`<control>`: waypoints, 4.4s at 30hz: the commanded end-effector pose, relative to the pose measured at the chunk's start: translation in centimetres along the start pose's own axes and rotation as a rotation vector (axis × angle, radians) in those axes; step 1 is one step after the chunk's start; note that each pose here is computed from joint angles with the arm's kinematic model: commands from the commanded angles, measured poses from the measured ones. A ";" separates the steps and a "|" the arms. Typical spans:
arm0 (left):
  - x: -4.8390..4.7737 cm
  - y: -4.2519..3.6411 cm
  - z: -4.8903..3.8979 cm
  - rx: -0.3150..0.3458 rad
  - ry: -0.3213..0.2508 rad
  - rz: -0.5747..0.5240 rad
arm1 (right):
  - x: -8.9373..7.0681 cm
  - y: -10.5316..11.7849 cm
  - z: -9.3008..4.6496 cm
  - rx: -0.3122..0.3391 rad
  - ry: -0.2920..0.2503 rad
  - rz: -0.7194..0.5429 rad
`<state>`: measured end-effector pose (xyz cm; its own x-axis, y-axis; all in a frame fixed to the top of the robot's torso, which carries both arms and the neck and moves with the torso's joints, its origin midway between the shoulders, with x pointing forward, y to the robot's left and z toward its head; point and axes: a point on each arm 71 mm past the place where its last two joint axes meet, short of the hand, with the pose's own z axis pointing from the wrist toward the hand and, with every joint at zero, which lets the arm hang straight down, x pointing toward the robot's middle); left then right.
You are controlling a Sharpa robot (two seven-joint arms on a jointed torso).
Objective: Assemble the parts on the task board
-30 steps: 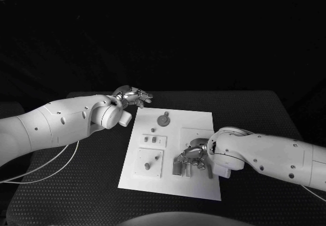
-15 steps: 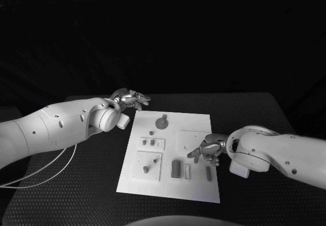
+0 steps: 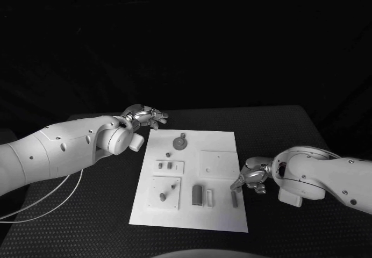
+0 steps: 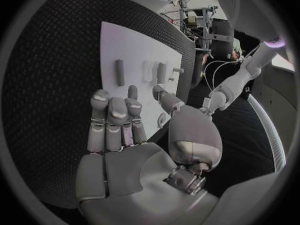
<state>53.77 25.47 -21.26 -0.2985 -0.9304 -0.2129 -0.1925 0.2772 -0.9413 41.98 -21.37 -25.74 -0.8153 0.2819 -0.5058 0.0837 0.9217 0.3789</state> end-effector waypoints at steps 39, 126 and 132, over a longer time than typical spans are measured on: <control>0.26 -0.17 -0.17 0.010 0.021 -0.002 | 4.0 0.6 3.9 0.082 0.003 -0.298; -0.19 -0.01 -0.54 0.000 -0.003 0.009 | 5.4 2.9 3.1 -0.025 -0.075 -0.045; -0.19 -0.01 -0.55 0.000 -0.001 0.009 | 5.3 3.2 3.2 -0.025 -0.067 0.019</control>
<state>53.31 25.94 -21.20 -0.2958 -0.9300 -0.2180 -0.1993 0.2833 -0.9381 39.86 -16.10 -29.47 -0.7677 0.2566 -0.5871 0.0258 0.9279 0.3718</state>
